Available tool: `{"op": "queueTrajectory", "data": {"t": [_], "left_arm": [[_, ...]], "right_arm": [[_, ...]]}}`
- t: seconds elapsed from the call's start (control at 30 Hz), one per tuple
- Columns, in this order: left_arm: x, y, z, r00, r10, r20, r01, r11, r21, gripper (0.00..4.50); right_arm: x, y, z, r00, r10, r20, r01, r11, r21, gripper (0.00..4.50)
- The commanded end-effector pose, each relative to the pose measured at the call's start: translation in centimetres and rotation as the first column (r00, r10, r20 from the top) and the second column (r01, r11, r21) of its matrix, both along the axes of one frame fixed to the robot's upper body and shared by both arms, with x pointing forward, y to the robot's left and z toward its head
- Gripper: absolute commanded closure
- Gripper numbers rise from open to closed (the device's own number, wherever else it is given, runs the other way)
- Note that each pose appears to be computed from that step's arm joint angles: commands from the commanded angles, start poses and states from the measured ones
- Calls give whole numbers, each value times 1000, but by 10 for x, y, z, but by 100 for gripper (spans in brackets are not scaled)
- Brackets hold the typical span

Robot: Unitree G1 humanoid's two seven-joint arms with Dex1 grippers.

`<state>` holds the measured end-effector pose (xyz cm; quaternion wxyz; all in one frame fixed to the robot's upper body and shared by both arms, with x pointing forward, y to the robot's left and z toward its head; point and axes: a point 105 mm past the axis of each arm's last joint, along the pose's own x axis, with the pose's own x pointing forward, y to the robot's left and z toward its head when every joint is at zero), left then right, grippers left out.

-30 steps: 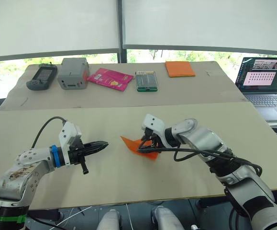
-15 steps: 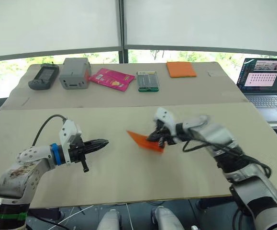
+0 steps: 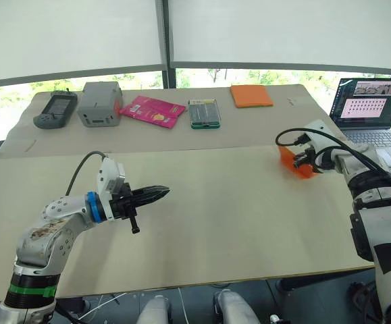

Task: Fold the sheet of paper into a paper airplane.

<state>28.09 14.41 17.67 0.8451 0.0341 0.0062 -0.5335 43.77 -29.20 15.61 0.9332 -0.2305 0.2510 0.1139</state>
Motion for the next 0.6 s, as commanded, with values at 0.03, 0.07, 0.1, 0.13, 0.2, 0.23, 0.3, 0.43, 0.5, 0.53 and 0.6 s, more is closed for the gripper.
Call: {"op": "queueTrajectory", "data": {"t": [0.03, 0.07, 0.1, 0.13, 0.2, 0.23, 0.3, 0.43, 0.5, 0.53, 0.6], "left_arm": [[-4, -6, 10, 998, -22, 51, 22, 1000, 0, 450], [-4, -6, 10, 998, -23, 50, 23, 1000, 1, 450], [-3, -7, 10, 998, -23, 51, 22, 1000, 2, 450], [-3, -7, 10, 998, -22, 52, 22, 1000, 2, 450], [-3, -8, 10, 998, -21, 50, 22, 1000, -2, 450], [-3, -8, 9, 999, -21, 50, 21, 1000, -1, 450], [-3, -8, 8, 999, -24, 47, 24, 1000, -1, 450], [-2, -9, 7, 999, -30, 44, 30, 1000, 6, 450], [-2, -9, 7, 999, -32, 44, 31, 999, 8, 450], [-2, -8, 7, 998, -33, 44, 33, 999, 9, 450], [-2, -8, 6, 998, -38, 42, 37, 999, 14, 450]], "right_arm": [[7, -8, 22, 988, -80, 129, 73, 996, 60, 445], [7, -9, 21, 984, -106, 140, 93, 991, 98, 445], [7, -11, 20, 982, -122, 142, 108, 989, 106, 445], [7, -12, 20, 978, -145, 148, 126, 983, 134, 445], [7, -12, 19, 973, -177, 146, 148, 971, 190, 445], [7, -12, 18, 972, -188, 144, 155, 965, 213, 445], [6, -15, 16, 969, -205, 135, 169, 957, 237, 445], [5, -17, 19, 966, -216, 144, 174, 951, 255, 324], [6, -17, 23, 966, -208, 151, 168, 955, 244, 257], [6, -18, 25, 965, -207, 160, 166, 957, 238, 224], [8, -15, 37, 965, -185, 184, 141, 963, 230, 149]]}}
